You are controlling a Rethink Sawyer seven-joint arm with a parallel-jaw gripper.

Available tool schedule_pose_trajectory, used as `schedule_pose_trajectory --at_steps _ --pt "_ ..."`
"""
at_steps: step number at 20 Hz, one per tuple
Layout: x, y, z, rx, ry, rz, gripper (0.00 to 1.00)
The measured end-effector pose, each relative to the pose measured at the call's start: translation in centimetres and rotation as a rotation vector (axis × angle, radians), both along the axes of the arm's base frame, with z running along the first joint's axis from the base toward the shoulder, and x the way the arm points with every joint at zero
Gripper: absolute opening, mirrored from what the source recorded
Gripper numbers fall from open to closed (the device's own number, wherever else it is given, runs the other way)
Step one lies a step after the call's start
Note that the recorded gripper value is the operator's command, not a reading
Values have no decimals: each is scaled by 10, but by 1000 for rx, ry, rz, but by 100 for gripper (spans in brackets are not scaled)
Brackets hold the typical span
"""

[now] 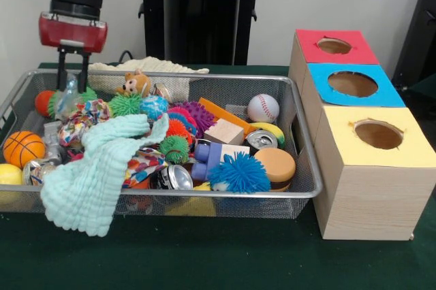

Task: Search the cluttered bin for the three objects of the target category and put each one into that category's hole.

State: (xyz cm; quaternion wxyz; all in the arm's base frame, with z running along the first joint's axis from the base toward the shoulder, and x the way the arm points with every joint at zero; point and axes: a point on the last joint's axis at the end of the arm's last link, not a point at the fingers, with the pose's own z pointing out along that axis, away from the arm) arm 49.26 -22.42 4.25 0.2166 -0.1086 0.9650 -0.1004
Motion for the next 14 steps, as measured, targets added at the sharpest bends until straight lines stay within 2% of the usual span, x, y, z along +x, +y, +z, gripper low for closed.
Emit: schedule_pose_trajectory --at_steps 7,14 --pt "18 43 30 46 -17 -70 0" --pt "27 85 55 79 2 -133 0"
